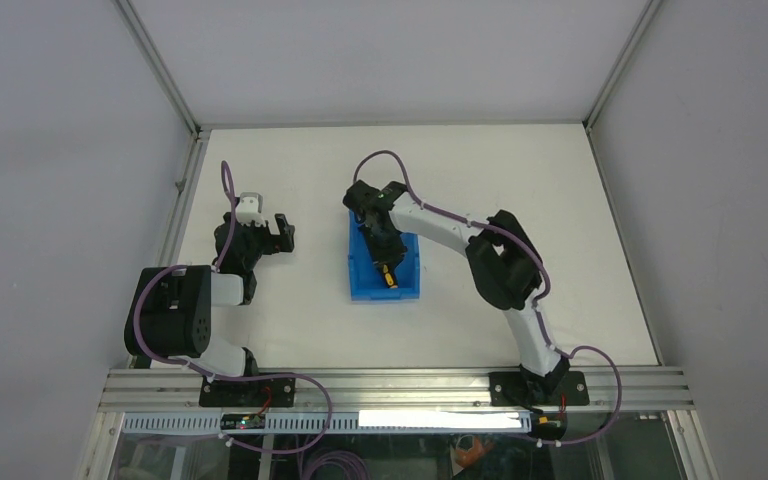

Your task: Put the screwdriver in the bin

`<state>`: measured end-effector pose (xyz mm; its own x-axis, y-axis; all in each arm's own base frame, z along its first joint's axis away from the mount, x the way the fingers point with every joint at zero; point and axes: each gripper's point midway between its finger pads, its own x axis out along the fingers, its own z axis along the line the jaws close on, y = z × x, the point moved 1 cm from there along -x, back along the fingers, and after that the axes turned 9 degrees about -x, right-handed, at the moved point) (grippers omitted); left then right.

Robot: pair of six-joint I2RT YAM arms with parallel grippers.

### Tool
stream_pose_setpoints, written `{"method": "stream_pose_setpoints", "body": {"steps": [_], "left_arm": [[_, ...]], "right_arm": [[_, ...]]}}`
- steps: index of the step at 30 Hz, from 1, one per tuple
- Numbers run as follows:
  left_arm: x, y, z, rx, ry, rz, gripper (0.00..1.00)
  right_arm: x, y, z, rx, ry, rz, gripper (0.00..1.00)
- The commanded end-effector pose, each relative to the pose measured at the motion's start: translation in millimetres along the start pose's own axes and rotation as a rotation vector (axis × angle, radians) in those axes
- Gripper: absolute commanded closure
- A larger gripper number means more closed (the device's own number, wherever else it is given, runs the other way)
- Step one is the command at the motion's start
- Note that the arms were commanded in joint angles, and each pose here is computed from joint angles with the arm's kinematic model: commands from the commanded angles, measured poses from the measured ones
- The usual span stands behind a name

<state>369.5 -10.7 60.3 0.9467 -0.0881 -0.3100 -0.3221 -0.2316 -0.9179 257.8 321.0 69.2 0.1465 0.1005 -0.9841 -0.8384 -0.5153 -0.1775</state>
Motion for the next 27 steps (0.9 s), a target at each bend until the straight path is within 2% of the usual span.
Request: {"method": "stream_pose_setpoints", "body": {"steps": [1, 3, 7, 9, 15, 23, 24, 25, 26, 27], "left_arm": [[4.3, -24.4, -9.7, 0.013, 0.033, -0.081, 0.01], [4.2, -23.8, -9.4, 0.012, 0.032, -0.079, 0.01], [4.2, -24.1, -9.4, 0.013, 0.032, -0.08, 0.01], [4.2, -23.9, -9.6, 0.013, 0.033, -0.079, 0.01], [4.2, -24.1, -9.5, 0.013, 0.033, -0.08, 0.01], [4.2, -24.0, -9.7, 0.013, 0.033, -0.08, 0.01], [4.2, -24.0, -9.6, 0.013, 0.033, -0.08, 0.01], [4.4, -24.3, -9.7, 0.013, 0.033, -0.08, 0.01], [4.2, -24.1, -9.8, 0.013, 0.033, -0.08, 0.01], [4.2, -24.1, -9.5, 0.013, 0.033, -0.08, 0.01]], "right_arm": [[14.2, -13.8, -2.1, -0.008, 0.018, -0.056, 0.97], [22.2, -12.5, -4.4, 0.002, 0.037, -0.051, 0.88], [28.7, -11.8, -8.5, 0.025, 0.067, -0.054, 0.64], [25.2, -12.9, -9.3, 0.032, 0.069, -0.064, 0.58], [-16.5, -23.0, -12.6, 0.033, 0.084, -0.157, 0.56], [-108.0, -34.4, -22.7, 0.02, 0.103, -0.356, 0.53], [-120.2, -35.1, -25.4, 0.018, 0.104, -0.39, 0.45], [-129.9, -34.2, -28.7, 0.014, 0.109, -0.42, 0.29], [-141.1, -34.5, -32.6, 0.013, 0.114, -0.464, 0.08], [-148.3, -33.4, -37.3, 0.013, 0.121, -0.5, 0.02]]}}
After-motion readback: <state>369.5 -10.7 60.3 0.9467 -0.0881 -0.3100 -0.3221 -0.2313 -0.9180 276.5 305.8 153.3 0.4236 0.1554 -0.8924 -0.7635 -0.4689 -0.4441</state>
